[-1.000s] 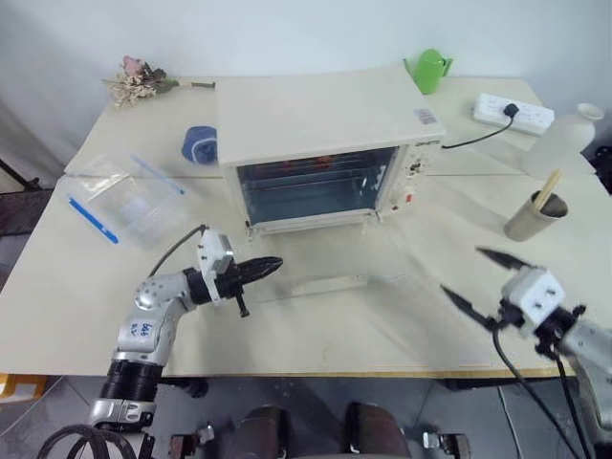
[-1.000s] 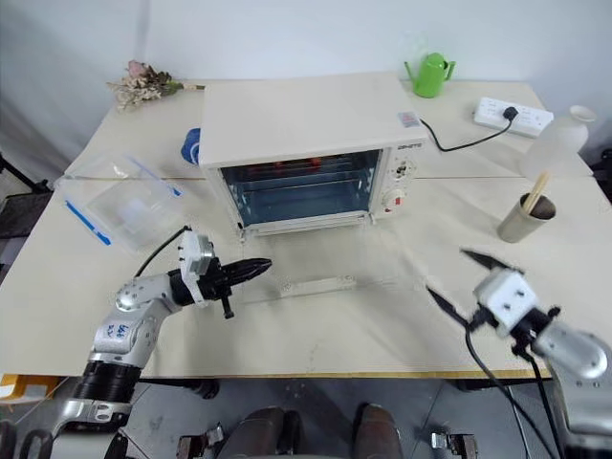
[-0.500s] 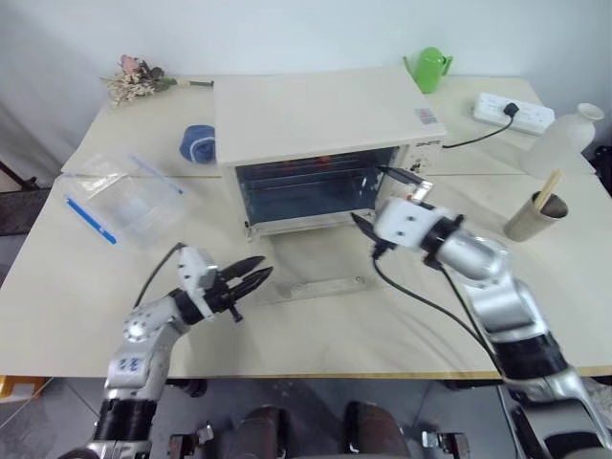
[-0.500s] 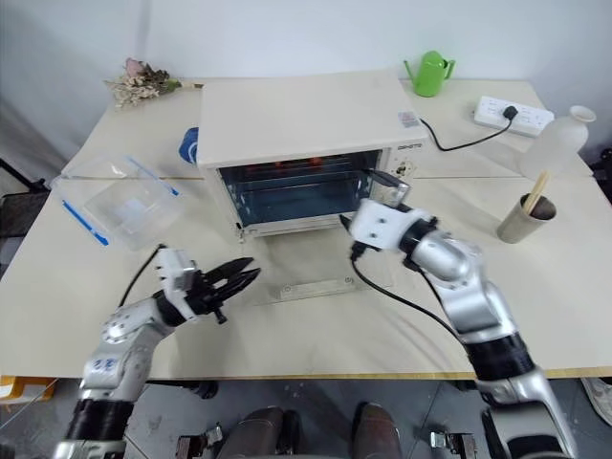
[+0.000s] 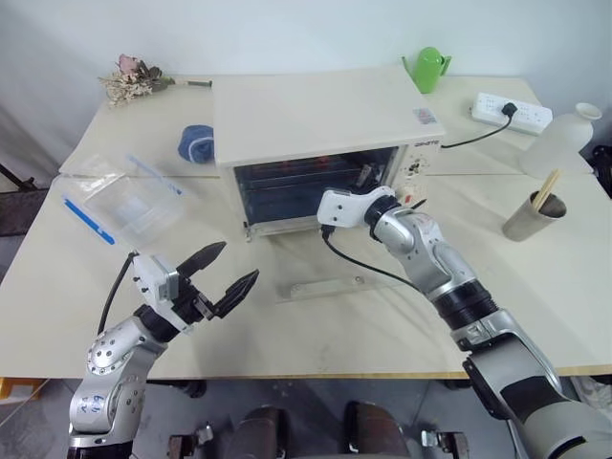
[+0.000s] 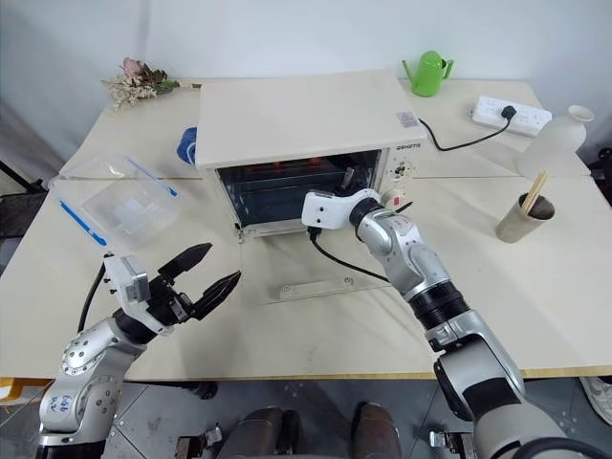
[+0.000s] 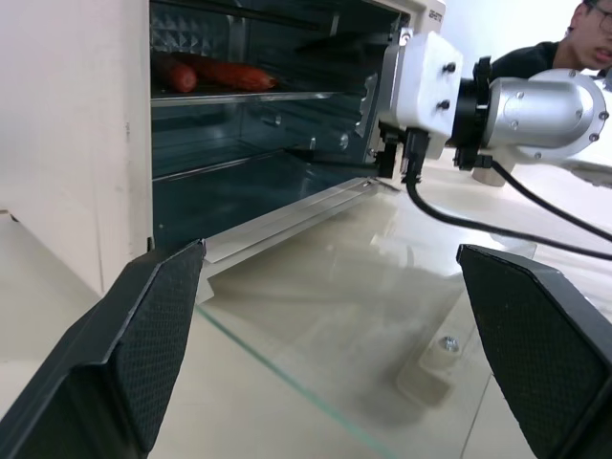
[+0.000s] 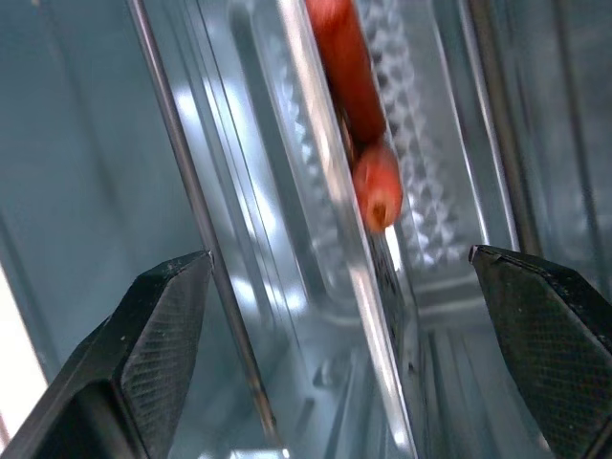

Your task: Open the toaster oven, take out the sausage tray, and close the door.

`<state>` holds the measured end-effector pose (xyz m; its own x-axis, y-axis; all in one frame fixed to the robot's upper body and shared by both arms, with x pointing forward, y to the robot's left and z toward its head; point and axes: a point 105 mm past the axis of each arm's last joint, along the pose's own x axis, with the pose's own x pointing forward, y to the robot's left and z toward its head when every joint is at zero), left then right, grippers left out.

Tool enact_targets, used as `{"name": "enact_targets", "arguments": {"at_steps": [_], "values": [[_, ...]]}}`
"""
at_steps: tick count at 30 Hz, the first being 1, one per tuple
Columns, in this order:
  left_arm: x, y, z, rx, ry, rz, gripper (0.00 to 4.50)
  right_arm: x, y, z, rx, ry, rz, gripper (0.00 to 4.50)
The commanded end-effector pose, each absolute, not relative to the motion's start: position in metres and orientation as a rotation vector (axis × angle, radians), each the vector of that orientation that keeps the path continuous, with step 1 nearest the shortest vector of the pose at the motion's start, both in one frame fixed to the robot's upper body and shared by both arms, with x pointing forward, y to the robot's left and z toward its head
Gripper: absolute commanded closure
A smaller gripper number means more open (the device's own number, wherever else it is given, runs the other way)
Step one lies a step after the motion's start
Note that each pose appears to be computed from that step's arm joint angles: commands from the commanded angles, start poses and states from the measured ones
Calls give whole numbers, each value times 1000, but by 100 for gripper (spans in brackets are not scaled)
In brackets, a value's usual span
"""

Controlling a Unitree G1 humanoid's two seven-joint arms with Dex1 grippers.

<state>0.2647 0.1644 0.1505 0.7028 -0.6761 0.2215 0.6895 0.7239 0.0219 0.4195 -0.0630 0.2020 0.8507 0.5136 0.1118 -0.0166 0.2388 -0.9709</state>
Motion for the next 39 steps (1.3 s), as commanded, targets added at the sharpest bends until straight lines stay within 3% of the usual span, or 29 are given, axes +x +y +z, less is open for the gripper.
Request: {"name": "enact_targets", "arguments": {"at_steps": [1, 13, 28, 39], "values": [[264, 158, 166, -61, -282, -790, 0, 422, -60, 214, -1310, -488, 351, 54], [281, 151, 170, -38, -284, -875, 0, 429, -41, 222, -1339, -529, 321, 445], [321, 149, 202, -13, -355, -922, 0, 418, -37, 241, -1330, -626, 324, 448], [336, 158, 211, -34, -341, -913, 0, 370, -46, 219, -1335, -647, 469, 448]]}}
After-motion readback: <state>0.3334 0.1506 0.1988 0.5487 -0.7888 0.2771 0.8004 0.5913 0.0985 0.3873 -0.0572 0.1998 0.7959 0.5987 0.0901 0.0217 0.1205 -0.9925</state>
